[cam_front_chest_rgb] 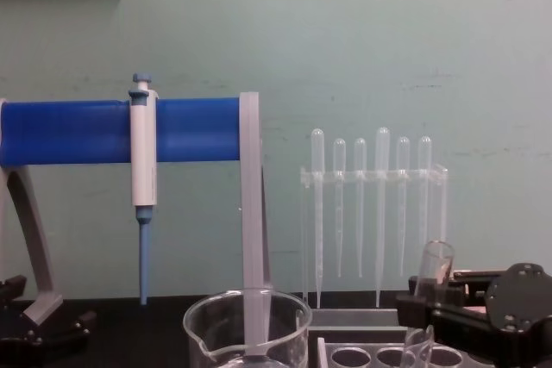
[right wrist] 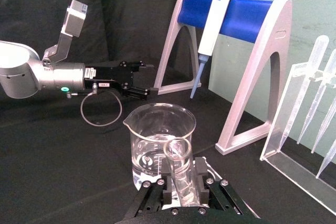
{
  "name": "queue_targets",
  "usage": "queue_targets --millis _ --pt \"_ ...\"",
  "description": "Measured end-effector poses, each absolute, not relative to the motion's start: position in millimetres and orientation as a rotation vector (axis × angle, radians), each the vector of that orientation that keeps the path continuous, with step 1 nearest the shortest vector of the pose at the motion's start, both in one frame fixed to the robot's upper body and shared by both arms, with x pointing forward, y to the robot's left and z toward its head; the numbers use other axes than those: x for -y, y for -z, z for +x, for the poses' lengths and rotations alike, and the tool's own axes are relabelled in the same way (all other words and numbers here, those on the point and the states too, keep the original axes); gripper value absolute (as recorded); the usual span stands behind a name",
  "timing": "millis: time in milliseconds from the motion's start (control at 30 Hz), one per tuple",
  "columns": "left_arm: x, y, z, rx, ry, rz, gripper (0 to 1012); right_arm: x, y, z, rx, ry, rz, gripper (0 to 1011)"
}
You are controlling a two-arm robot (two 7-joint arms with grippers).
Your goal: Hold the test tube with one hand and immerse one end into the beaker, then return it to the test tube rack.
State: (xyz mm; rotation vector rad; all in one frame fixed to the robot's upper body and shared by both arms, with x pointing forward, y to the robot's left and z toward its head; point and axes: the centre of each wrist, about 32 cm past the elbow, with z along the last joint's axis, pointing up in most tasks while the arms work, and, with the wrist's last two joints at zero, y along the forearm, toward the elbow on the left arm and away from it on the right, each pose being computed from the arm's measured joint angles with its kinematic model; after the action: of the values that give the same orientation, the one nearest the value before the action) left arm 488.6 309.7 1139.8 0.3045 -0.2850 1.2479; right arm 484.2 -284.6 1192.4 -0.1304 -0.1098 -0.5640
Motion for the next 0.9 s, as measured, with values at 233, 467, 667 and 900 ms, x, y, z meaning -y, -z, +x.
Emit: queue_targets --millis 233,467,667,900 --pt "-310 -1140 489 0.285 -1.248 0.304 1000 285 -1192 484 0.111 0.565 -0.129 241" --pt "-310 -1140 489 0.285 -1.248 0.304 1000 286 -1198 487 0.124 0.588 -0.129 241" --pt "-310 -1140 489 0.285 -1.248 0.304 1000 286 -1212 492 0.123 0.579 -0.13 241" --pt "-310 -1140 489 0.285 -1.248 0.304 1000 284 -1241 501 0.1 0.54 -0.151 241"
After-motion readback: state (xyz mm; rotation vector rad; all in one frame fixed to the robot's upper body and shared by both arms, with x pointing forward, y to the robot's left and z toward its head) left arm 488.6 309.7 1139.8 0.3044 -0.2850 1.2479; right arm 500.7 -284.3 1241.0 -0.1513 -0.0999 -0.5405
